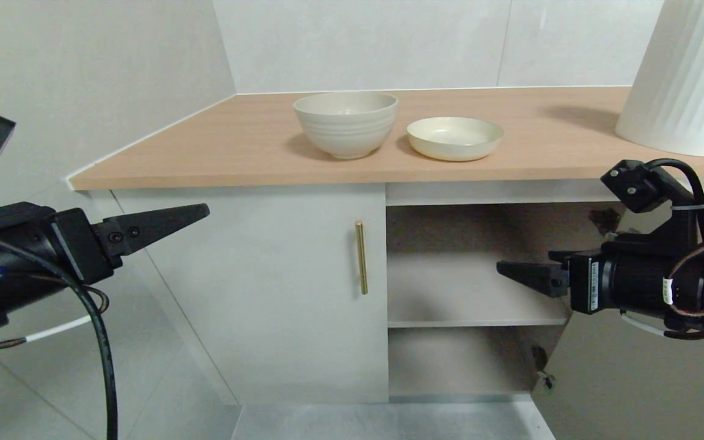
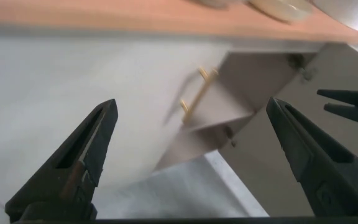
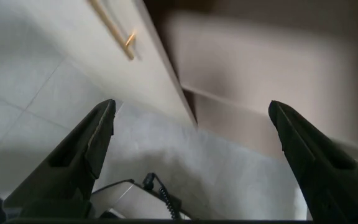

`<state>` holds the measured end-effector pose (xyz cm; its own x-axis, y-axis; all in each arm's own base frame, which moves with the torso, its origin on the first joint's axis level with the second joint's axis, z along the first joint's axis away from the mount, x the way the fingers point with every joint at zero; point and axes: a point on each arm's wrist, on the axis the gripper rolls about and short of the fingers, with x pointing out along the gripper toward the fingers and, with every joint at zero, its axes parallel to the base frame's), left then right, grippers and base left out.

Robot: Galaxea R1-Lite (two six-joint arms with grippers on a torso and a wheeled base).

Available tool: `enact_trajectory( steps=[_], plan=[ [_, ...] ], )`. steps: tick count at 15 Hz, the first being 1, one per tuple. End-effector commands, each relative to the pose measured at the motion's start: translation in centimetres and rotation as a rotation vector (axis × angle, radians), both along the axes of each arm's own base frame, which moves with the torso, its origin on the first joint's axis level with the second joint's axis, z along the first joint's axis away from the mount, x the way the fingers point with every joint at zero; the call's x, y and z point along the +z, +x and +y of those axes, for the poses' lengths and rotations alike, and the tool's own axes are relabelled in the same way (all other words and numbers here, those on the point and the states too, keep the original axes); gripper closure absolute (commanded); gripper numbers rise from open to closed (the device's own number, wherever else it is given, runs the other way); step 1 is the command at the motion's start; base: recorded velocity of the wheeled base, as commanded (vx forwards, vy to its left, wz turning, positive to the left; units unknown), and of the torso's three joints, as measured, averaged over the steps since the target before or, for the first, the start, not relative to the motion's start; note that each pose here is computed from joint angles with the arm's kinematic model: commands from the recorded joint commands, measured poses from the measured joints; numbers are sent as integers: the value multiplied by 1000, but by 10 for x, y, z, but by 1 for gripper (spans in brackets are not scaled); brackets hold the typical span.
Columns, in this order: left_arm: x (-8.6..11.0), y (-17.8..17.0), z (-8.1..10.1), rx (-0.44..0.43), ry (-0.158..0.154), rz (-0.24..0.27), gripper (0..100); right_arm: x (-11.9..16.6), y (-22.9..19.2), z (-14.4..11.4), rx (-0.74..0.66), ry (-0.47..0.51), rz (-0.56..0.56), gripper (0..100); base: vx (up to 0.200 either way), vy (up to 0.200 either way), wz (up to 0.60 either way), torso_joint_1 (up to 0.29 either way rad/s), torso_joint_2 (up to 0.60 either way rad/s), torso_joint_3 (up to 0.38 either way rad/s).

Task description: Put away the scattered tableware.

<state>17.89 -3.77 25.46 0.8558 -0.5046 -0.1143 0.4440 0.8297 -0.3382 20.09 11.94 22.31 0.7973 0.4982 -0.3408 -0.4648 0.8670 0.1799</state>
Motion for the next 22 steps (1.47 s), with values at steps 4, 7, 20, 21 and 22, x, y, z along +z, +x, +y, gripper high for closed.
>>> enact_trajectory(
  steps=[4,7,20,21,22],
  plan=[
    [-1,1,0,0,1,6,0,-3,-2,0,12,-22,-3,0,200,0,0,0,2,0],
    [-1,0,0,-2,0,5,0,-3,-3,-1,15,-22,-10,0,0,0,0,0,0,0],
    [-4,3,-1,-5,1,19,0,-9,-3,-1,40,-54,-61,0,0,0,0,54,-171,-126],
    [-4,3,-1,-5,1,18,0,-9,-4,0,57,-49,-57,0,0,0,0,149,-530,-281],
    [-4,3,-1,-5,-1,18,0,-9,-5,0,80,-40,-55,0,0,0,0,159,-486,-290]
  ],
)
